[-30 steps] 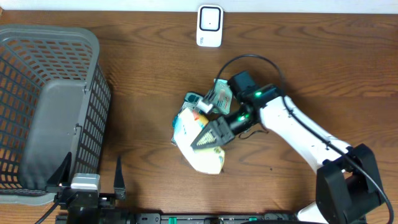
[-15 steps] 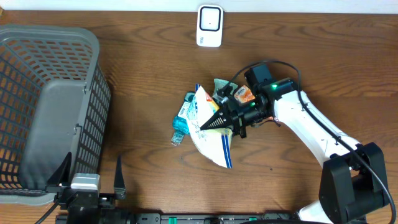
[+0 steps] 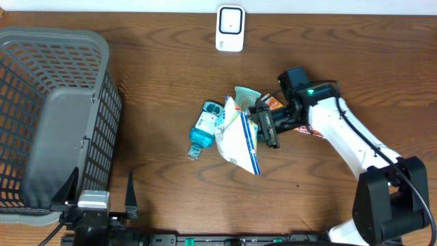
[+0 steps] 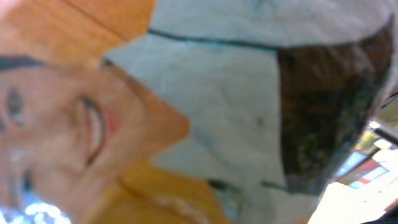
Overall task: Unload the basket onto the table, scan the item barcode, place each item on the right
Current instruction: 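Carry the snack bag toward the white barcode scanner, then hold the snack bag up against the white scanner with the right gripper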
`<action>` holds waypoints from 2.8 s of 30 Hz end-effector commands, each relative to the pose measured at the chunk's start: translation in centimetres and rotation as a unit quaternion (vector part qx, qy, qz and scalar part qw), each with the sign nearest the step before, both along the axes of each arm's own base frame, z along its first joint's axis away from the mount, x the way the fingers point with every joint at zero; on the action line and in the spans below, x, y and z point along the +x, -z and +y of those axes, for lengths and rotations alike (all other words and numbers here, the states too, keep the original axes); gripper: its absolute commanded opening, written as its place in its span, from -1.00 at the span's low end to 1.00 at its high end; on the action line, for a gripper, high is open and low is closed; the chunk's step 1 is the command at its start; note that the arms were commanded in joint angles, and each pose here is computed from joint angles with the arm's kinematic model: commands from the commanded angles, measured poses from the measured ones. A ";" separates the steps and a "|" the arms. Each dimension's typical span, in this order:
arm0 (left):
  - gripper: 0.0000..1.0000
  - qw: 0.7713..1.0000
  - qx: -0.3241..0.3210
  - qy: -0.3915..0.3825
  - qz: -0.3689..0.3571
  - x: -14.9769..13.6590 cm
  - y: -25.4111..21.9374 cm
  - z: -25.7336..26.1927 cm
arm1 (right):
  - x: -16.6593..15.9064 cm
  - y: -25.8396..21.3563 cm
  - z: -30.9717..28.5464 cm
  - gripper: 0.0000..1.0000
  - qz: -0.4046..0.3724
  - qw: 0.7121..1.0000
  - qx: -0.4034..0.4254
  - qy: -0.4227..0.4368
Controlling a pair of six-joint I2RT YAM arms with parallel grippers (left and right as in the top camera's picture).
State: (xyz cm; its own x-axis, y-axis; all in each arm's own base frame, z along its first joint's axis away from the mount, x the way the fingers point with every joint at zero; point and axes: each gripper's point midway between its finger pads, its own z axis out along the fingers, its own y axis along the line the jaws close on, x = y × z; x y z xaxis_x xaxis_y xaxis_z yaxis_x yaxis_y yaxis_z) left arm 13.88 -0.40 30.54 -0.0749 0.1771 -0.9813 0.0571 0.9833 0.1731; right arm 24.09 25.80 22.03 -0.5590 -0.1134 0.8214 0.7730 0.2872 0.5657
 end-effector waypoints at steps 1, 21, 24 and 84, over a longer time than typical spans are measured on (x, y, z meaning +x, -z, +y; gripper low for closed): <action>0.96 1.000 0.003 -0.008 -0.003 0.0 -0.2 0.3 | 0.9 -2.1 -1.0 -0.97 0.036 0.999 0.023 0.018; 0.96 1.000 0.003 -0.008 -0.003 0.0 -0.2 0.3 | 3.3 -2.0 -3.0 -0.98 0.206 0.976 -0.025 0.068; 0.96 1.000 0.003 -0.008 -0.003 0.0 -0.2 0.3 | 3.6 -1.9 -3.0 -0.98 0.176 0.982 -0.023 0.069; 0.96 1.000 0.009 -0.008 0.001 0.0 0.1 0.3 | 35.2 2.6 5.4 -0.98 -0.806 0.423 -0.402 0.096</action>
